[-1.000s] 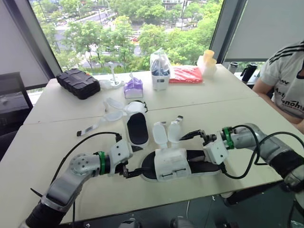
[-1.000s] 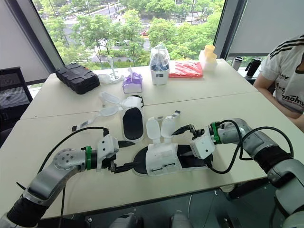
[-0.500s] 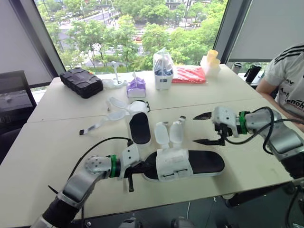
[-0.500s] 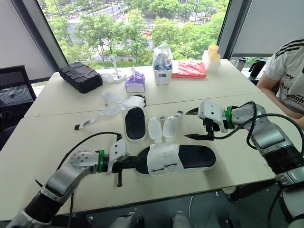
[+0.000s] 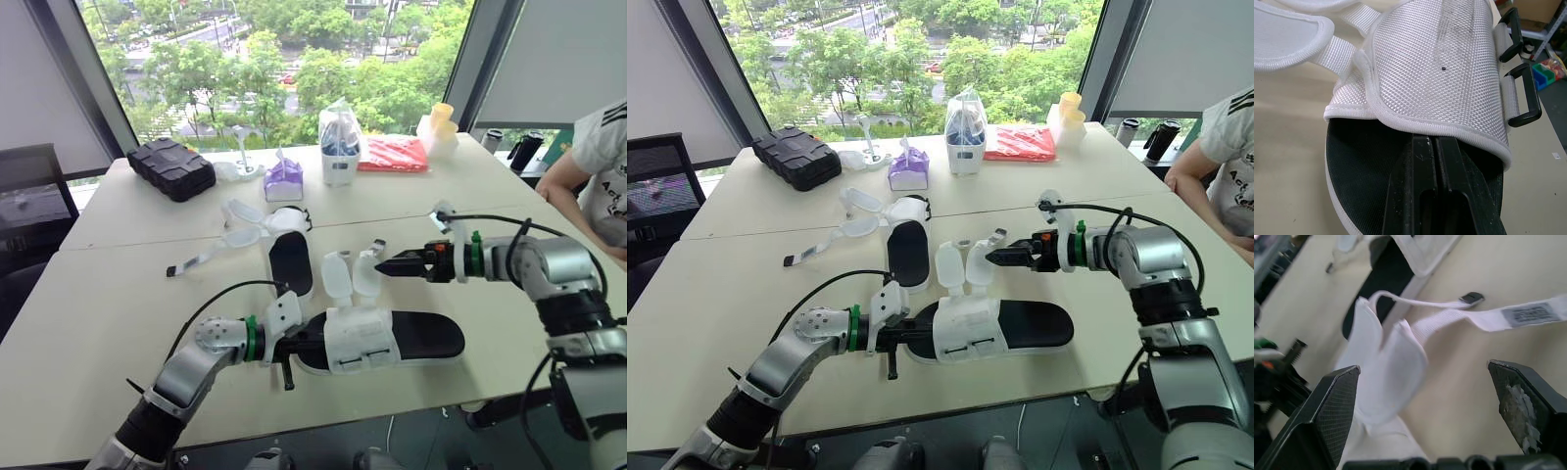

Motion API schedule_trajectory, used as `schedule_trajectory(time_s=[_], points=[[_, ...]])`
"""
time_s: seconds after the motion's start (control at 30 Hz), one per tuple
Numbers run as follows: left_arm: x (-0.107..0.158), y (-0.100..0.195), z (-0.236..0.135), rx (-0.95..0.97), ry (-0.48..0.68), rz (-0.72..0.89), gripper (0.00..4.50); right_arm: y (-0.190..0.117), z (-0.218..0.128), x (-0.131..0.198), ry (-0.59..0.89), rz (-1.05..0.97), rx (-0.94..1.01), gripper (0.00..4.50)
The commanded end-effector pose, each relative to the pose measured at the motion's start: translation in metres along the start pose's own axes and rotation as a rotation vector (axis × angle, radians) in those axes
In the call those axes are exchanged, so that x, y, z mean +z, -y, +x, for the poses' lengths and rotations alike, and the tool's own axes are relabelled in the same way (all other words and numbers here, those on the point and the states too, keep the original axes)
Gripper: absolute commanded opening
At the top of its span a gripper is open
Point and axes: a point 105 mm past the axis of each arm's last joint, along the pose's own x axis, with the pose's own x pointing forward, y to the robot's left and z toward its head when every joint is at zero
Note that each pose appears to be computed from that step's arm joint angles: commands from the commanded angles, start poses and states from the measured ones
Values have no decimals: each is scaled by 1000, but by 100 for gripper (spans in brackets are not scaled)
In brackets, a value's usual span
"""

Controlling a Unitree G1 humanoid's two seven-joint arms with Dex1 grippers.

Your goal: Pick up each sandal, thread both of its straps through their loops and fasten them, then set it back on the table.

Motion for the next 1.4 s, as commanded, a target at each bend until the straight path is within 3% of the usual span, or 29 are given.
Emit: schedule_trajectory(time_s=[0.03,0.27,0.43,0.77,0.87,1.1,1.3,1.4], points=[[0,2,0,-11,-14,11,4,-3,12,5,-9,87,29,450],[0,2,0,-8,-20,14,4,-4,39,1,-43,186,73,450],[0,3,-2,1,-23,13,4,0,56,25,68,230,57,450],[-1,3,0,22,-19,8,4,-1,53,60,223,299,73,450],[0,3,1,21,-20,9,0,-4,50,71,259,292,84,360],[0,1,0,25,-21,7,0,-15,44,80,272,285,157,5],[0,2,1,26,-19,4,0,-34,34,83,265,249,289,5],[0,2,1,29,-17,1,0,-65,7,82,281,-61,383,5]])
